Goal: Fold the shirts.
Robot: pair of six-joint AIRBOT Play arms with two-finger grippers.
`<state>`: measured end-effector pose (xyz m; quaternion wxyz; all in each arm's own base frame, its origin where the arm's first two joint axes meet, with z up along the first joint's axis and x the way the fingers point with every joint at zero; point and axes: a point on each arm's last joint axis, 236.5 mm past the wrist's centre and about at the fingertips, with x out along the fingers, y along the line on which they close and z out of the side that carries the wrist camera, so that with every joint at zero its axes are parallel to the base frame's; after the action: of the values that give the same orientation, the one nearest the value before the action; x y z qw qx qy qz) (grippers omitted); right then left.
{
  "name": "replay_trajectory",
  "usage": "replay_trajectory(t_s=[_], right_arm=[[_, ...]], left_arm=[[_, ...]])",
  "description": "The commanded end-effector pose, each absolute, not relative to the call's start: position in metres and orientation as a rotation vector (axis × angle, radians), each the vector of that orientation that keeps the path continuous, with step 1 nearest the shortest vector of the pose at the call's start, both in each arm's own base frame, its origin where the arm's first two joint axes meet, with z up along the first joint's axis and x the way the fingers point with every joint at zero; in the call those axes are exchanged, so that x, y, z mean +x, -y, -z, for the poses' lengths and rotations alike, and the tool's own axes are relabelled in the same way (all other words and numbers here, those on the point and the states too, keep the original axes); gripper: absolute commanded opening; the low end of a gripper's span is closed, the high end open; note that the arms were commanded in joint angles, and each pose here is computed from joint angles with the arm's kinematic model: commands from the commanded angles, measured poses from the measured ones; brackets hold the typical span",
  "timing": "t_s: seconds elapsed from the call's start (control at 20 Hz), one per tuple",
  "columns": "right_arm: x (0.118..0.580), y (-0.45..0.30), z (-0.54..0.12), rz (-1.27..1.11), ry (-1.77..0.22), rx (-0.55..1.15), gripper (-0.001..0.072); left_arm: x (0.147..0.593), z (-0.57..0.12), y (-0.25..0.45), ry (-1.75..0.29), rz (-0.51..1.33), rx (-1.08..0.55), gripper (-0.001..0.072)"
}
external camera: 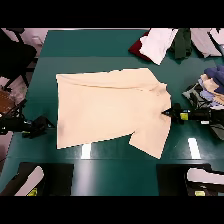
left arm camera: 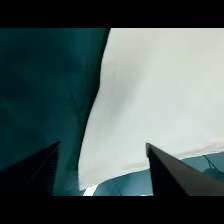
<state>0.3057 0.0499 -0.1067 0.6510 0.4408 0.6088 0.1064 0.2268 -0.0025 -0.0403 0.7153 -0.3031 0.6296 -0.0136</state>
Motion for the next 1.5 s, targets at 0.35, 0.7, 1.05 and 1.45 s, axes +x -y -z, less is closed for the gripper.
replay_trajectory(t_s=[0.35,0.7,1.05,1.45], right_arm=[[0.264,-0.017,0.093,-0.259,-1.459,0.846,0.0181],[0.271,-0.037,0.103,-0.303,-1.469,0.790,0.0021],[0.278,-0.039,0.099,-0.312,-1.438,0.805,0.0020],[0.290,-0.036,0.078,-0.308,-1.349,0.777,0.0020]], left_arm=[[0.230,0.036,0.001,-1.370,0.016,-0.676,0.0619],[0.207,0.044,-0.005,-1.466,-0.027,-0.645,0.0619],[0.167,0.066,0.012,-1.613,-0.012,-0.688,0.0621],[0.169,0.075,0.032,-1.594,0.041,-0.742,0.0619]])
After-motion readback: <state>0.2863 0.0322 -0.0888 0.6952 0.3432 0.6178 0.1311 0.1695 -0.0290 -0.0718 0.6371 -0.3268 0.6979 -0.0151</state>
